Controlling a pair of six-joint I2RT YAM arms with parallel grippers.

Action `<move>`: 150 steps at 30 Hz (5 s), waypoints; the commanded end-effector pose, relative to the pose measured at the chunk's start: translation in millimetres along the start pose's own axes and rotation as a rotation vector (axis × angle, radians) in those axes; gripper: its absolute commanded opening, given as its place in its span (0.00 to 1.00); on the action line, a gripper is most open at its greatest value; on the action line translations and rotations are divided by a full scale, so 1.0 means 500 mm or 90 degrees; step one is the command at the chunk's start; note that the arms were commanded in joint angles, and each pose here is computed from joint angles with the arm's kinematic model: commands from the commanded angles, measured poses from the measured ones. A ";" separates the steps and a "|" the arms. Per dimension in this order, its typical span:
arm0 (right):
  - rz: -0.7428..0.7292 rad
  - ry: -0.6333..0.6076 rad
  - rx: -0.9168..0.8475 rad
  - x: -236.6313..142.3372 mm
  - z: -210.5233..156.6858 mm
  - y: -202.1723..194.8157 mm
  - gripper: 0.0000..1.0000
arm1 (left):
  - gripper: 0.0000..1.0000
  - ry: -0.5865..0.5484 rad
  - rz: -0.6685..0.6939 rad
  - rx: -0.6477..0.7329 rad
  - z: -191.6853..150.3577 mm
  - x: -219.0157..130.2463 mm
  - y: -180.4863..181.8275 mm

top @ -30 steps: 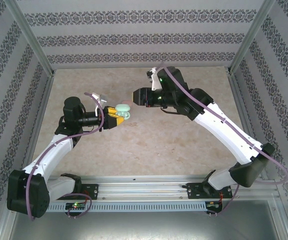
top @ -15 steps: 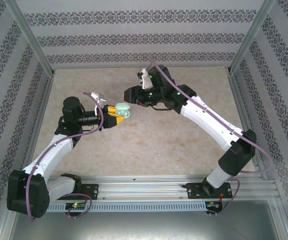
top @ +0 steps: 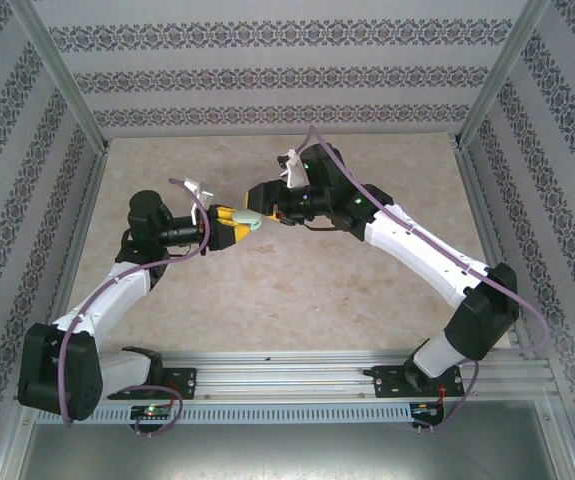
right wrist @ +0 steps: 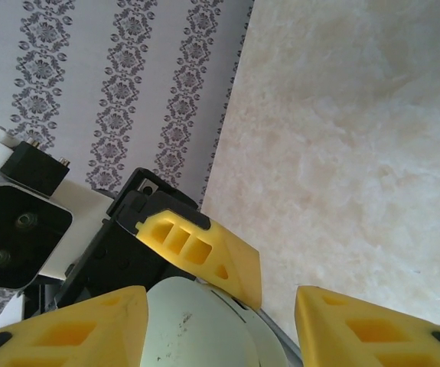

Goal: Insert the wireless bluetooth earbuds into the charging case

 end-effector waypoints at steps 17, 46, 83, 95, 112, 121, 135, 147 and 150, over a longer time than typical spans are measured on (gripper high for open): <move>0.155 -0.021 0.144 0.011 0.024 0.032 0.53 | 0.30 -0.078 0.043 0.062 0.075 0.001 0.023; 0.224 -0.016 0.185 0.024 0.030 0.026 0.29 | 0.59 -0.042 0.022 0.084 0.058 0.024 0.006; -0.146 -0.108 0.261 -0.091 0.102 -0.661 0.25 | 0.76 -0.006 0.265 0.114 0.004 -0.051 0.073; -0.194 -0.049 0.253 -0.080 0.086 -0.752 0.38 | 0.76 0.005 0.292 0.109 -0.003 -0.053 0.106; -0.308 -0.021 0.154 -0.202 0.080 -0.665 0.75 | 0.98 0.012 0.402 0.157 0.038 -0.100 0.115; -0.467 -0.117 -0.024 -0.348 0.097 -0.561 0.98 | 1.00 -0.047 0.628 0.076 0.086 -0.221 0.235; -0.728 -0.397 -0.244 -0.494 -0.005 -0.607 0.98 | 1.00 -0.113 0.898 -0.038 -0.073 -0.451 0.363; -0.736 -0.401 -0.296 -0.455 0.012 -0.689 0.98 | 1.00 -0.216 0.930 -0.024 -0.103 -0.473 0.415; -0.740 -0.434 -0.307 -0.460 0.011 -0.700 0.98 | 1.00 -0.240 0.933 -0.011 -0.115 -0.478 0.419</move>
Point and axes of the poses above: each hand's point on the last joint's axis, 136 mm out from that joint toward the fingers, its own x axis out along the fingers, its own y axis along the line the jaws close on, z = x × y, the point moved 1 cm from there along -x, back along the fingers, and after that the axes turned 9 degrees about -x, right-handed, at the moved point
